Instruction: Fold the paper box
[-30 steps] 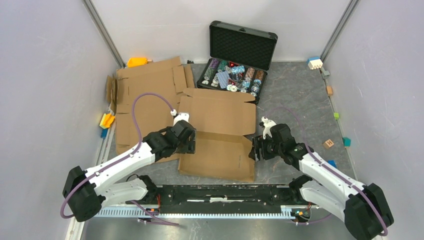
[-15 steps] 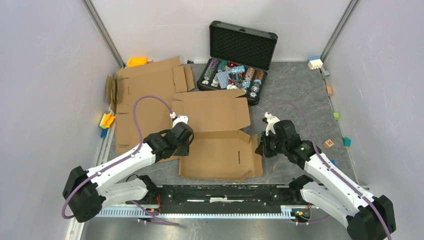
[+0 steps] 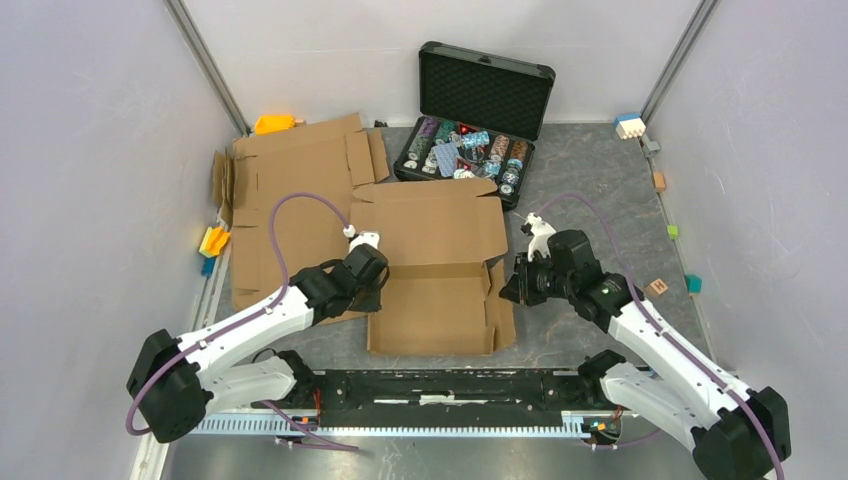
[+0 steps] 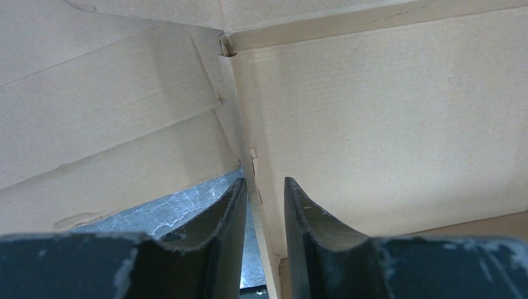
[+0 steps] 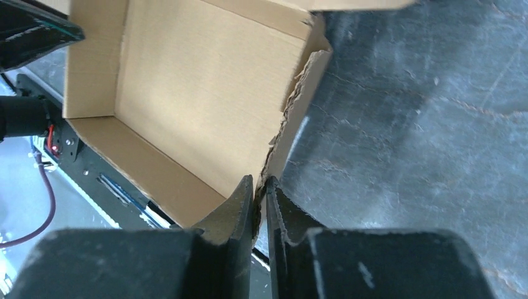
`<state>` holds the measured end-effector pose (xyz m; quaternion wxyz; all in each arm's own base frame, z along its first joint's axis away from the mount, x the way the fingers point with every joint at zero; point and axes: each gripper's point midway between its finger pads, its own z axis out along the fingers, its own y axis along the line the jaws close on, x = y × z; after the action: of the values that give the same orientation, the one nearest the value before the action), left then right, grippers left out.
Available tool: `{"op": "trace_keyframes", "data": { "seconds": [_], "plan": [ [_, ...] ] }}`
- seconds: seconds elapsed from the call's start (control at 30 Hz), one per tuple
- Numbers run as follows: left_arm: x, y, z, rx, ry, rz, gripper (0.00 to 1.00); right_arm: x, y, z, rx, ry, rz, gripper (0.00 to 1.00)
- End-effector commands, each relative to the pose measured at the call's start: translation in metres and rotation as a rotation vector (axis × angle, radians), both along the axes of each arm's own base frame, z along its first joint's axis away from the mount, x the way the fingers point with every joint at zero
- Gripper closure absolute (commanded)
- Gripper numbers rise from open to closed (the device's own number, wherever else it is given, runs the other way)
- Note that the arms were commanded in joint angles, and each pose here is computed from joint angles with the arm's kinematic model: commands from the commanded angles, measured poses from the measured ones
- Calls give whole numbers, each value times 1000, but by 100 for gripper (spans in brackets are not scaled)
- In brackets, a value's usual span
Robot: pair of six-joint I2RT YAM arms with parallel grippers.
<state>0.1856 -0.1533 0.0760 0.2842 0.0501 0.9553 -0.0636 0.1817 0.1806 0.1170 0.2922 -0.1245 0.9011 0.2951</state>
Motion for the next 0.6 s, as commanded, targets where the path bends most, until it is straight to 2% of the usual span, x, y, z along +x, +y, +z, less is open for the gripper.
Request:
{"op": "trace_keyframes", "data": {
  "seconds": [0.0, 0.1, 0.37, 0.57],
  "plan": [
    [5, -27, 6, -131, -5, -7, 65, 5, 24, 23, 122, -50, 68, 80],
    [5, -26, 6, -126, -9, -5, 65, -2, 29, 16, 142, -41, 125, 73],
    [4, -25, 5, -125, -6, -7, 64, -12, 32, -6, 167, -27, 176, 44],
    [5, -26, 5, -123, -4, -8, 64, -15, 30, -21, 149, -6, 177, 40]
  ]
}}
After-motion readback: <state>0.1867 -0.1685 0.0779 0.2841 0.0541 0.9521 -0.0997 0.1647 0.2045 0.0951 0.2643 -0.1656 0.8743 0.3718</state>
